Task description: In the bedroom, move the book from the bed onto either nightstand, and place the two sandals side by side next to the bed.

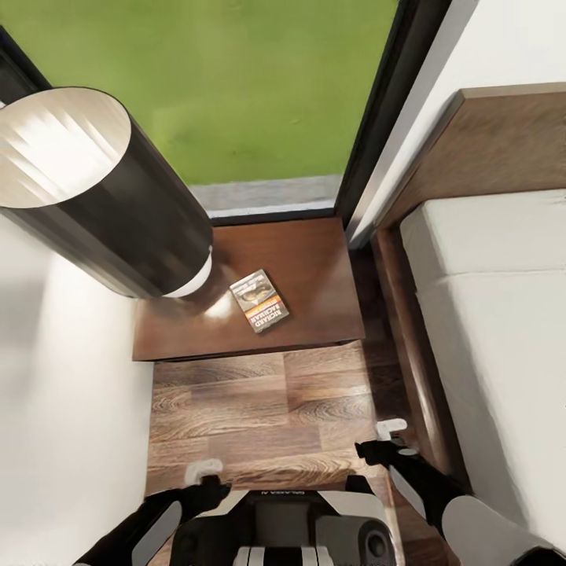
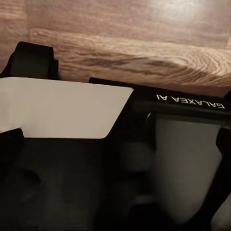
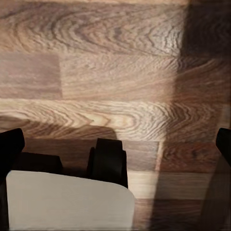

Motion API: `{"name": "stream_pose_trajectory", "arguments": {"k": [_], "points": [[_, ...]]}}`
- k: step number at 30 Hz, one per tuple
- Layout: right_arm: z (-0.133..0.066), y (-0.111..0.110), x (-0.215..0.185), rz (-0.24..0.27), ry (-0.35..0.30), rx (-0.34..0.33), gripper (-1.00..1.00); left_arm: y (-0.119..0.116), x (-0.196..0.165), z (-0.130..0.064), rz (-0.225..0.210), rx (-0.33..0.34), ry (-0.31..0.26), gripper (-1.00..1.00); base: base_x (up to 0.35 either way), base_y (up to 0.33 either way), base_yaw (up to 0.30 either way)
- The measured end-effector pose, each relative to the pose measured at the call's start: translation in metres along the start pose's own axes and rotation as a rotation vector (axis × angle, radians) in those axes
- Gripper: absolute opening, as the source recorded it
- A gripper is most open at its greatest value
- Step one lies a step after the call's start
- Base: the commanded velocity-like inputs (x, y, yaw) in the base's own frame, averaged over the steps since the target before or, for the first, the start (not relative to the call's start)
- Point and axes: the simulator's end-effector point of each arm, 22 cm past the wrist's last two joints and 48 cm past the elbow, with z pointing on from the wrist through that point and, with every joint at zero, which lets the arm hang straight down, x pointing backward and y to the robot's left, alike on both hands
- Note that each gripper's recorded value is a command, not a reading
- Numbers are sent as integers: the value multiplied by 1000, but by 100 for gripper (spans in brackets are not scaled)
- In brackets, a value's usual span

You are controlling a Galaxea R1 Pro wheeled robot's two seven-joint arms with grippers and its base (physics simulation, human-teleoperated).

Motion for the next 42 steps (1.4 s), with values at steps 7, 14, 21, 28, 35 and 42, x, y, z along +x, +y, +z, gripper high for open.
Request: {"name": "stream_pose_trajectory", "arguments": {"k": [7,14,21,28,35,42], "points": [[-9,14,30,6,66,4,100,22,29,-6,-16,-48,55,100,0,0,0],[-20,17,71,9,151,-15,100,46,71,-13,-36,-105,131,100,0,0,0],[-39,-1,130,16,268,22,100,72,132,-26,-63,-170,224,100,0,0,8],[-54,12,158,22,319,-5,100,79,169,-38,-78,-192,264,100,0,0,155],[-65,39,162,25,328,-41,100,81,188,-49,-84,-203,285,100,0,0,227],[-76,45,162,25,328,-46,100,80,192,-59,-83,-204,280,100,0,0,123]]}}
